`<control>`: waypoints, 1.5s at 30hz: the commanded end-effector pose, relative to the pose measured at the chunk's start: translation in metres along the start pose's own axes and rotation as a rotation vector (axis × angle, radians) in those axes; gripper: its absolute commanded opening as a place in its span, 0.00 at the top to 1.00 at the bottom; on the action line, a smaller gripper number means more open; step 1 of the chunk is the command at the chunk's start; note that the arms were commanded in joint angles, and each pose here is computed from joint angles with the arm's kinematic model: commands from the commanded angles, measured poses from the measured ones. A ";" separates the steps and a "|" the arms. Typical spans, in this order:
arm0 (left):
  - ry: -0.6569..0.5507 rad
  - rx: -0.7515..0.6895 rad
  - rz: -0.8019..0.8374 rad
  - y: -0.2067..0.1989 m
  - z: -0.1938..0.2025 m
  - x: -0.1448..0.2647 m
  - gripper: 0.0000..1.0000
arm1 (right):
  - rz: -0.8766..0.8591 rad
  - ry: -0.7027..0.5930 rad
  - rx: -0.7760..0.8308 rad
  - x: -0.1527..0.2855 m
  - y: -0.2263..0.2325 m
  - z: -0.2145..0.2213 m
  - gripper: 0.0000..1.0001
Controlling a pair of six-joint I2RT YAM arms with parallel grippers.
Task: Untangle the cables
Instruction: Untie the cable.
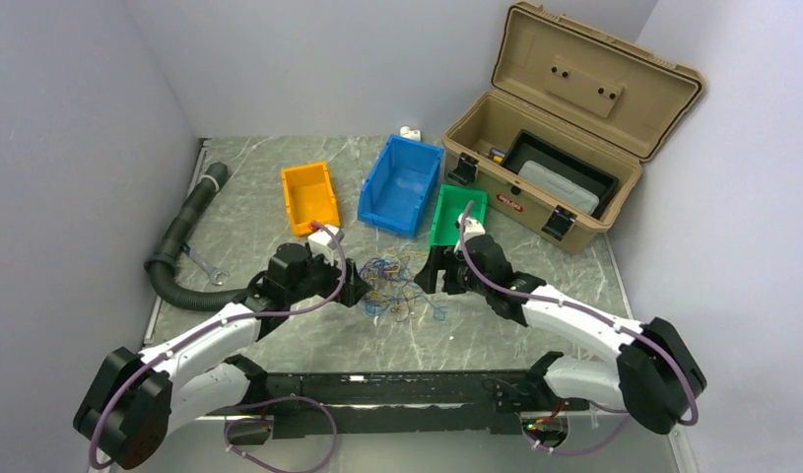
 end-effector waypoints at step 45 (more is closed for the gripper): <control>0.199 0.157 -0.115 0.008 -0.022 -0.066 1.00 | 0.205 0.043 0.163 -0.089 0.024 -0.013 1.00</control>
Point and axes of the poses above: each gripper's point midway between its finger pads, its own x axis back along the fingers, its own y axis along the line the jaws close on, z = x × y, the point moved 8 cm from there along x, back along the fingers, and after that the axes turned 7 degrees about x, right-handed, at the moved point
